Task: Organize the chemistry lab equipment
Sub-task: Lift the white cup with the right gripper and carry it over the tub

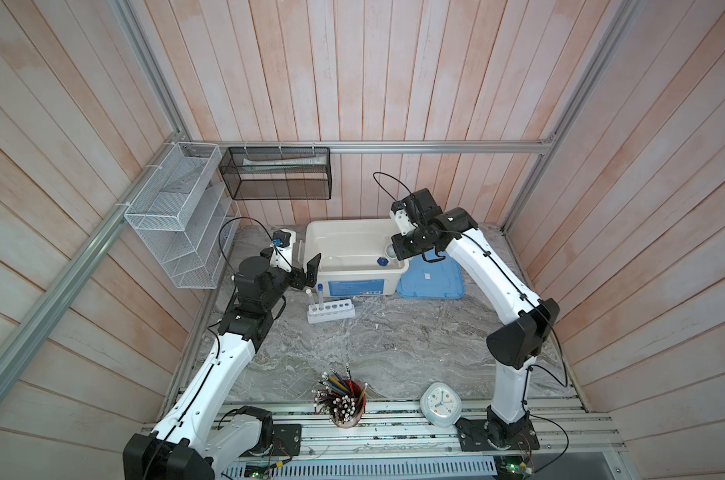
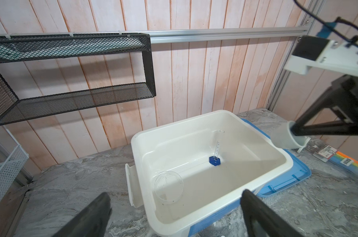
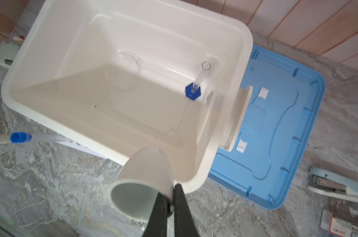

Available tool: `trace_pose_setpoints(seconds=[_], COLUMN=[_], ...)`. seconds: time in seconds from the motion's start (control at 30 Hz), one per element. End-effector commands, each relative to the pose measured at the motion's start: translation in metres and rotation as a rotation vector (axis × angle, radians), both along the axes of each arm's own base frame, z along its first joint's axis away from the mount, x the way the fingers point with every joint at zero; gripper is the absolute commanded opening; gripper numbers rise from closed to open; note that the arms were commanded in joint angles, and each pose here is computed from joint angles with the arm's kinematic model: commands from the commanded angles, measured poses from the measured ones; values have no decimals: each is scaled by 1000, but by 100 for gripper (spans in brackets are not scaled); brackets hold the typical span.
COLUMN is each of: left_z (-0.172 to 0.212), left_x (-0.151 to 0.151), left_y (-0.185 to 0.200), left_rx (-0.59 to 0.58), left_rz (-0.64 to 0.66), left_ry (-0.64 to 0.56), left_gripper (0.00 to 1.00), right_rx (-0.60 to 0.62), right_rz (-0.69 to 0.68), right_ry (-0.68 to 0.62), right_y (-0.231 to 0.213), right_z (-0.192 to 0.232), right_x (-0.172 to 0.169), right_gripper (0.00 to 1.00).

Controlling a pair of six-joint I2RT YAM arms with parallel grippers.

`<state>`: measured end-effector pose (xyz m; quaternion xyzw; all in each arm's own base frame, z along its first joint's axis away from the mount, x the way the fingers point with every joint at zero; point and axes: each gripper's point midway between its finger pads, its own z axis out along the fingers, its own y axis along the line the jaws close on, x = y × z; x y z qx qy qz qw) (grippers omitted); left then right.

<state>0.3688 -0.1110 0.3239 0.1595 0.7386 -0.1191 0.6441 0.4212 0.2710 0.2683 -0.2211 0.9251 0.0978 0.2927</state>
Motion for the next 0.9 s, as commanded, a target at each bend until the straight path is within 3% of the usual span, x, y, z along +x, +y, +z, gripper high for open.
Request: trace_pose_setpoints(seconds=[0.0,0.27,0.43,0.87], left_z=[-2,-5,-10,-16], left_x=[-6,-5,-3,3], left_y=[-4,-7,-7,-9], left_rx=[18,24,28,27], left_rz=[-40,-57,-53,-59], left_ry=[6,18,29,51], left_gripper=[100,100,100,100], right_rx=[-53,53,59,11], right_rz=[30,128,188,237], right_ry=[-27,-21,40,102], right_y=[9,67,85,92], right_z=[-6,-48,-85,-135], right_x=[17,59,59,58], right_gripper=[0,0,0,0])
